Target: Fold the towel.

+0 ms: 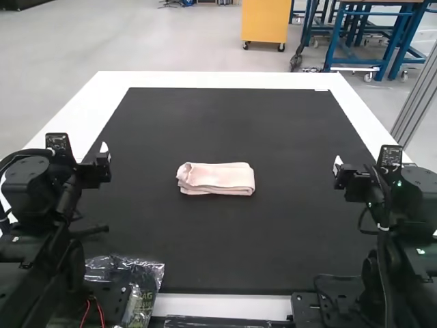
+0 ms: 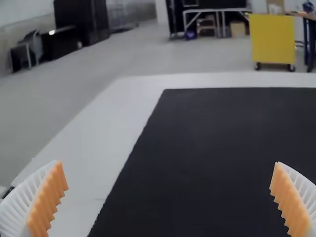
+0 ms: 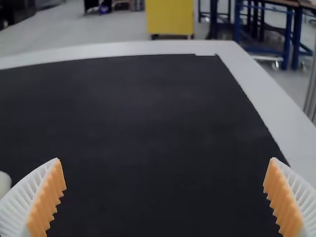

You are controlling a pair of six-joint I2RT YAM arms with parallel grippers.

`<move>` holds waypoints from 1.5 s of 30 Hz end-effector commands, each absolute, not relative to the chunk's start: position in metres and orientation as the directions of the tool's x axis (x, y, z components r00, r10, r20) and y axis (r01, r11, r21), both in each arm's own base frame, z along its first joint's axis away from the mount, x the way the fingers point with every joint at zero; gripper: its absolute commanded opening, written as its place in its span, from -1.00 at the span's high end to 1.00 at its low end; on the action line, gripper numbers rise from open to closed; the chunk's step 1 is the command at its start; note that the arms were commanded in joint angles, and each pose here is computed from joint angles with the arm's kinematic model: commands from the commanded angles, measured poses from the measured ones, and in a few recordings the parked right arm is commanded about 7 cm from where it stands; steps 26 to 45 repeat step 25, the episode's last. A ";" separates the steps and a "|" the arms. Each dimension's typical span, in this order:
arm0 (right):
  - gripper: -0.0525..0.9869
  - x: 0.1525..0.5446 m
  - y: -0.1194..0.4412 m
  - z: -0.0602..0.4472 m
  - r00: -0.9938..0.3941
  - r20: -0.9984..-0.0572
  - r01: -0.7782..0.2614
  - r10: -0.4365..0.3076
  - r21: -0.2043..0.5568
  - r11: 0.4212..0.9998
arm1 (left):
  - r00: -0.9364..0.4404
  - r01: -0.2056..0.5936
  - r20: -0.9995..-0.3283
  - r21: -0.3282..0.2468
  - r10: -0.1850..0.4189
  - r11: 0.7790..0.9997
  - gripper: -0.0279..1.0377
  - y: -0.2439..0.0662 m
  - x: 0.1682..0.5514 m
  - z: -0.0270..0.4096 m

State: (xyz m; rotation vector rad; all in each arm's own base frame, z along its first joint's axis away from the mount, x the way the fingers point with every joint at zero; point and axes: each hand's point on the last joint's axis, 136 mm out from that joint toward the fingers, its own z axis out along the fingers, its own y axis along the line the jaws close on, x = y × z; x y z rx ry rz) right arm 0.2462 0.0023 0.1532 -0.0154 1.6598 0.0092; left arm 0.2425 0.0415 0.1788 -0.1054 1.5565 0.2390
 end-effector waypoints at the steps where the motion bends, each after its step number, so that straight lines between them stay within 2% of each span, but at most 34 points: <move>1: -0.88 0.246 0.004 0.151 -0.092 -0.995 -0.032 -0.030 -0.027 0.999 | 0.008 -0.246 -0.999 0.034 0.037 0.969 -0.87 0.047 0.242 0.177; 45: -0.88 0.246 0.005 0.151 -0.092 -0.995 -0.033 -0.030 -0.027 0.999 | 0.013 -0.251 -1.000 0.024 0.029 0.968 -0.87 0.048 0.241 0.178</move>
